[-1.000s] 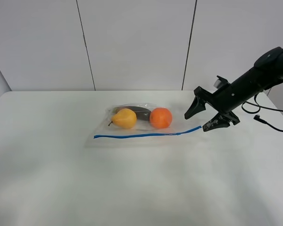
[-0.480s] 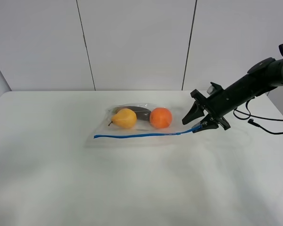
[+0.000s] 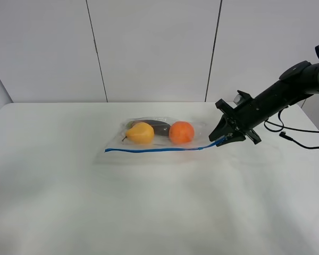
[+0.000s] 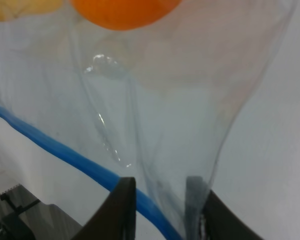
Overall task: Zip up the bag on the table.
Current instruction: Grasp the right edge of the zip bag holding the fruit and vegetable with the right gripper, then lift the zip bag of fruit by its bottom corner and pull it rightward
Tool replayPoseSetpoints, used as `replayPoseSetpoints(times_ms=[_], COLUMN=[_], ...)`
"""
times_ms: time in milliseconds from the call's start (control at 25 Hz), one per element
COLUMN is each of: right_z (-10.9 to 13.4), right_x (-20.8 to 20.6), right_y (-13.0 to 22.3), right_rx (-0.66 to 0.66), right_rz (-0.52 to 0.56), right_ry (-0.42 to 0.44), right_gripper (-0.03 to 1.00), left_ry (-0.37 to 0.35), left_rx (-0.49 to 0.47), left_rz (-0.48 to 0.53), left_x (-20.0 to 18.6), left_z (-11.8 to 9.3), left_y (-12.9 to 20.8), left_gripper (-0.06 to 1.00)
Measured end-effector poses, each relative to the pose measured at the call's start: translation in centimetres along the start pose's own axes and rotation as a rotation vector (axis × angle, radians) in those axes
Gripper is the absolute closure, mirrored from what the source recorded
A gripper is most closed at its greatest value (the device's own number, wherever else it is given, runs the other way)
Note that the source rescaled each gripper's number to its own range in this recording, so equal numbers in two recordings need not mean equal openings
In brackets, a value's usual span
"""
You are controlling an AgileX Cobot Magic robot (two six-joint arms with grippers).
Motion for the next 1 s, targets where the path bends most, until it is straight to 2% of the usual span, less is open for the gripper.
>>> replayPoseSetpoints(times_ms=[360,720,880,1000], right_z=[0.14,0.27,0.26,0.26], right_x=[-0.01,-0.02,-0.02,-0.02], right_y=[0.48,0.81,0.82,0.82], right_rx=[-0.022,-0.041,-0.048,-0.049], right_rz=[0.025,0.042,0.042,0.042], right_ry=[-0.008,-0.015,-0.014,-0.014], right_gripper=[0.82,0.84,0.95,0.96], left_ry=[0.000,0.000,0.000,0.000], left_rx=[0.000,0.000,0.000,0.000], left_rz=[0.000,0.000,0.000,0.000], left_x=[0.00,0.00,0.00,0.00], left_z=[0.00,0.00,0.00,0.00], left_y=[0.00,0.00,0.00,0.00], left_gripper=[-0.05,-0.05,-0.05,-0.05])
Point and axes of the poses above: a point on each arm's last joint axis where the gripper is mounted, x pointing out along that axis toward the gripper, z along the wrist's bending axis when the last joint is at zero, y = z × x, the point moved 10 cm from there along x, pointing out along that axis toward the gripper, and after that the axes turned 12 degrees about -x, right-handed, at the moved point
